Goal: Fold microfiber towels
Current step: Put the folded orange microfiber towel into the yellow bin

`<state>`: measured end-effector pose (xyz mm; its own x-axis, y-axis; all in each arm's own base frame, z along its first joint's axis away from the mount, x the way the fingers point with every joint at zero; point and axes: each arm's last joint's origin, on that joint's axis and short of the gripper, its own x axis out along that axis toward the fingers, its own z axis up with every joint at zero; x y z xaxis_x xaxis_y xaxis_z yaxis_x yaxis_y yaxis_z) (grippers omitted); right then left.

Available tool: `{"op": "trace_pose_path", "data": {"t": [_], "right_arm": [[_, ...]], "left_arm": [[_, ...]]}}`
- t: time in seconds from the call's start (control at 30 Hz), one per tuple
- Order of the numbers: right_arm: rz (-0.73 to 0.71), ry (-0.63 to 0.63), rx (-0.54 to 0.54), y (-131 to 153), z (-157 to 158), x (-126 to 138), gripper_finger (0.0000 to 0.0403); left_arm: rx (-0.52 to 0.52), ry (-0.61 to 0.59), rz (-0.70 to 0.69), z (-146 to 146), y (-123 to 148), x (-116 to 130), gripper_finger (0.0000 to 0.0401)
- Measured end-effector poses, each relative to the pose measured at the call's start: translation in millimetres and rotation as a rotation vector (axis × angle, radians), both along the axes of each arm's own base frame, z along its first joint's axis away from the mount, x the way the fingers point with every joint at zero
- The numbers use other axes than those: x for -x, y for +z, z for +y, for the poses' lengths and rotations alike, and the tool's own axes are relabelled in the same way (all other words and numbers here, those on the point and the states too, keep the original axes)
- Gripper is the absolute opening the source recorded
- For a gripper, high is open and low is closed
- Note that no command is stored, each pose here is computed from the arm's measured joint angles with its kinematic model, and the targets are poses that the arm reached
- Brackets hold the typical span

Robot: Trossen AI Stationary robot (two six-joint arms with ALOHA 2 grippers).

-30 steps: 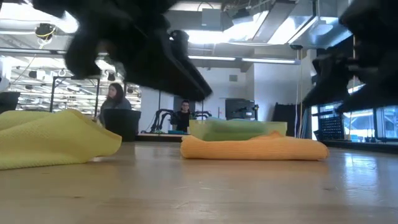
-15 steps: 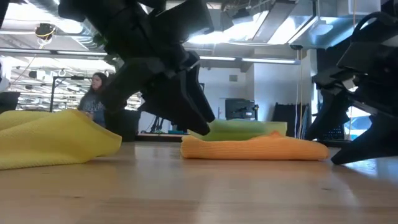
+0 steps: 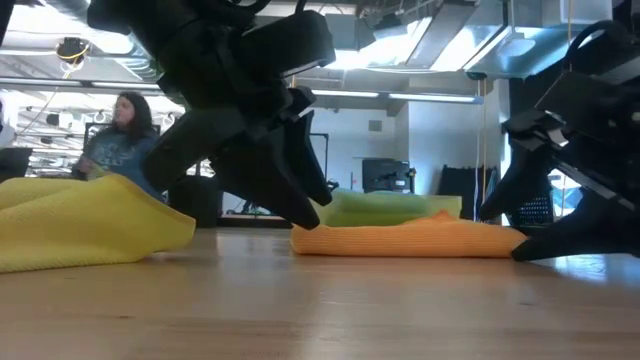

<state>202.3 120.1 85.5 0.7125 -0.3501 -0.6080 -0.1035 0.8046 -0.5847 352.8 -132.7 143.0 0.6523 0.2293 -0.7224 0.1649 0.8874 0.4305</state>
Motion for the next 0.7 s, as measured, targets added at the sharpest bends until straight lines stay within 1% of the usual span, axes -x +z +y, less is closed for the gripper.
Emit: {"op": "trace_pose_path", "data": {"t": [0.1,0.23,0.47,0.6,0.7], "right_arm": [[0.004,-0.005,0.01,-1.1,-1.4,-1.1,0.0255],[0.014,-0.025,-0.009,-1.8,-6.4,-4.0,0.0216],[0.047,-0.018,-0.059,-3.3,-11.7,-7.5,0.0116],[0.032,-0.02,-0.072,-3.1,-11.5,-8.1,0.0055],[-0.002,-0.059,-0.128,-0.4,-12.1,-8.6,0.0015]], "left_arm": [[-0.012,-0.012,0.004,-0.1,0.0,0.1,0.0194],[-0.016,-0.007,0.002,0.5,0.0,0.0,0.0194],[-0.03,0.005,-0.004,1.0,0.1,0.0,0.0193],[-0.03,0.006,-0.004,1.1,0.0,0.0,0.0194],[-0.033,0.002,-0.003,0.6,0.0,0.2,0.0194]]}}
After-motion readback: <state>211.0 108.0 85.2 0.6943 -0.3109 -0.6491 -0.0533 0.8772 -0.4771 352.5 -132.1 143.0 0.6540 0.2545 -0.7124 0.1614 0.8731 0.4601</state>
